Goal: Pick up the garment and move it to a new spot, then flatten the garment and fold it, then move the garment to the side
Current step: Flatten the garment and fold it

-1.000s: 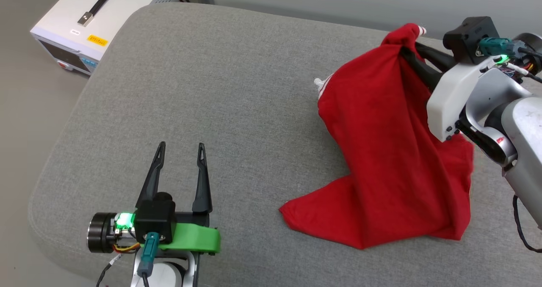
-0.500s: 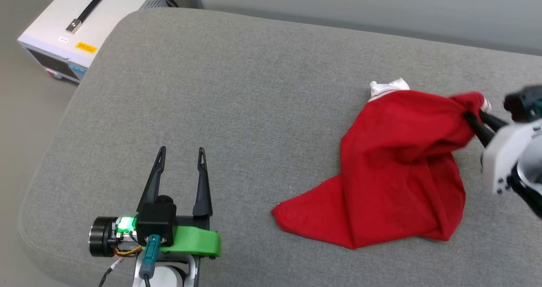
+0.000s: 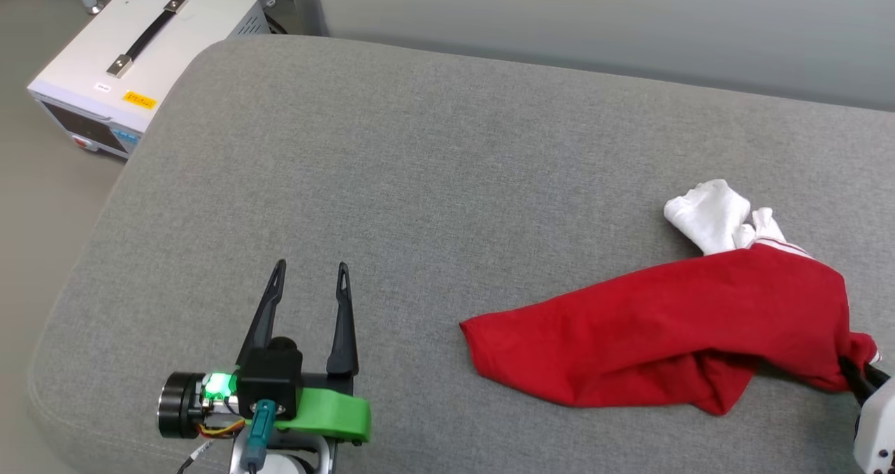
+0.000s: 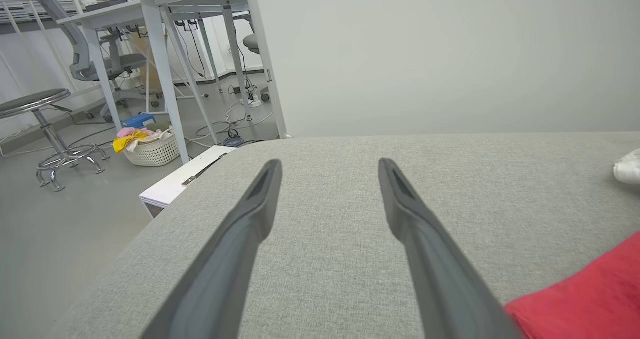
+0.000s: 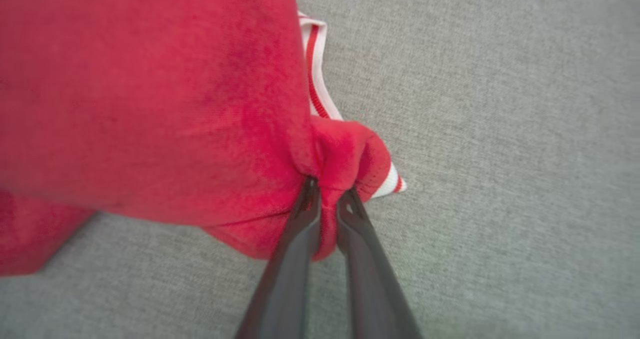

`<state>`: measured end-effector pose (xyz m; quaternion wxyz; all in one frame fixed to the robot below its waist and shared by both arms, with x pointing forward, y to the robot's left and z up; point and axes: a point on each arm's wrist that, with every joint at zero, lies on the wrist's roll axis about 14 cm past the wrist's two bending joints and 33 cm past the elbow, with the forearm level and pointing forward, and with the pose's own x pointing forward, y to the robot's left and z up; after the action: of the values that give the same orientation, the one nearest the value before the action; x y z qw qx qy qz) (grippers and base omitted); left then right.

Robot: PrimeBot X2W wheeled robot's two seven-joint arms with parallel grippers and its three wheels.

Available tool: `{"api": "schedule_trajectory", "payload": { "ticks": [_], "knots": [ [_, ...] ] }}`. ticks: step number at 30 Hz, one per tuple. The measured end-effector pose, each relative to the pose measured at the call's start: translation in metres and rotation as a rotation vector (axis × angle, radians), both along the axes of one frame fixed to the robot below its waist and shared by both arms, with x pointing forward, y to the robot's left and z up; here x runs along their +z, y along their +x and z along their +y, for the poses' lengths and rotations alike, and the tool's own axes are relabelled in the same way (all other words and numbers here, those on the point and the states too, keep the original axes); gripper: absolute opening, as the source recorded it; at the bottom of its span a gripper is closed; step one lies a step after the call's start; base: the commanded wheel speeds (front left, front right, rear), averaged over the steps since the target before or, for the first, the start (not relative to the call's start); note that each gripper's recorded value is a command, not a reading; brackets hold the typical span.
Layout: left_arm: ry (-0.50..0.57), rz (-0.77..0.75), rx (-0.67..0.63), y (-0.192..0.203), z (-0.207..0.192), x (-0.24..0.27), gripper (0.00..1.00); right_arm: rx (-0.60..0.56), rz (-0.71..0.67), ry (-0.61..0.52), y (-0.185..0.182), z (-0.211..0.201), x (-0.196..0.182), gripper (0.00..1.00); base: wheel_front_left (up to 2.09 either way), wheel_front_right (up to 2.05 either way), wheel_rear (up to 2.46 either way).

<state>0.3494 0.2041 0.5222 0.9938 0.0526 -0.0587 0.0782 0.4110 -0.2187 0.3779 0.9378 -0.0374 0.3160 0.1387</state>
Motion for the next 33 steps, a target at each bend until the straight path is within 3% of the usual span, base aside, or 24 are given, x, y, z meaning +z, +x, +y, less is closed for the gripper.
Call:
{"api": "schedule_trajectory", "payload": {
  "ticks": [1,2,8,16,17,20,26,33],
  "knots": [
    [0.000,0.001,-0.001,-0.001,0.000,0.000,1.00,-0.016,-0.010,0.012,-0.001,-0.001,0.002,0.58,0.00,0.00,0.00],
    [0.000,0.003,-0.004,-0.002,-0.001,-0.001,1.00,-0.031,-0.022,0.025,-0.003,-0.002,0.004,1.00,0.00,0.00,0.00],
    [0.002,-0.012,-0.030,-0.006,-0.007,0.003,1.00,-0.070,-0.213,0.058,-0.001,-0.003,0.040,1.00,0.00,0.00,0.00],
    [0.007,-0.035,-0.050,-0.013,-0.011,0.010,1.00,-0.111,-0.524,0.142,-0.003,0.018,0.118,1.00,0.00,0.00,0.00],
    [0.009,-0.042,-0.052,-0.015,-0.012,0.012,1.00,-0.129,-0.617,0.170,-0.009,0.025,0.144,1.00,0.00,0.00,0.00],
    [0.013,-0.045,-0.056,-0.016,-0.012,0.013,1.00,-0.134,-0.691,0.193,-0.015,0.035,0.164,1.00,0.00,0.00,0.00],
    [0.048,-0.087,-0.161,-0.004,-0.024,0.029,1.00,-0.143,-0.723,0.229,-0.028,0.050,0.171,1.00,0.00,0.00,0.00],
    [0.120,-0.226,-0.428,0.055,-0.058,0.090,1.00,-0.142,-0.702,0.233,-0.033,0.054,0.163,1.00,0.00,0.00,0.00]
  ]
}}
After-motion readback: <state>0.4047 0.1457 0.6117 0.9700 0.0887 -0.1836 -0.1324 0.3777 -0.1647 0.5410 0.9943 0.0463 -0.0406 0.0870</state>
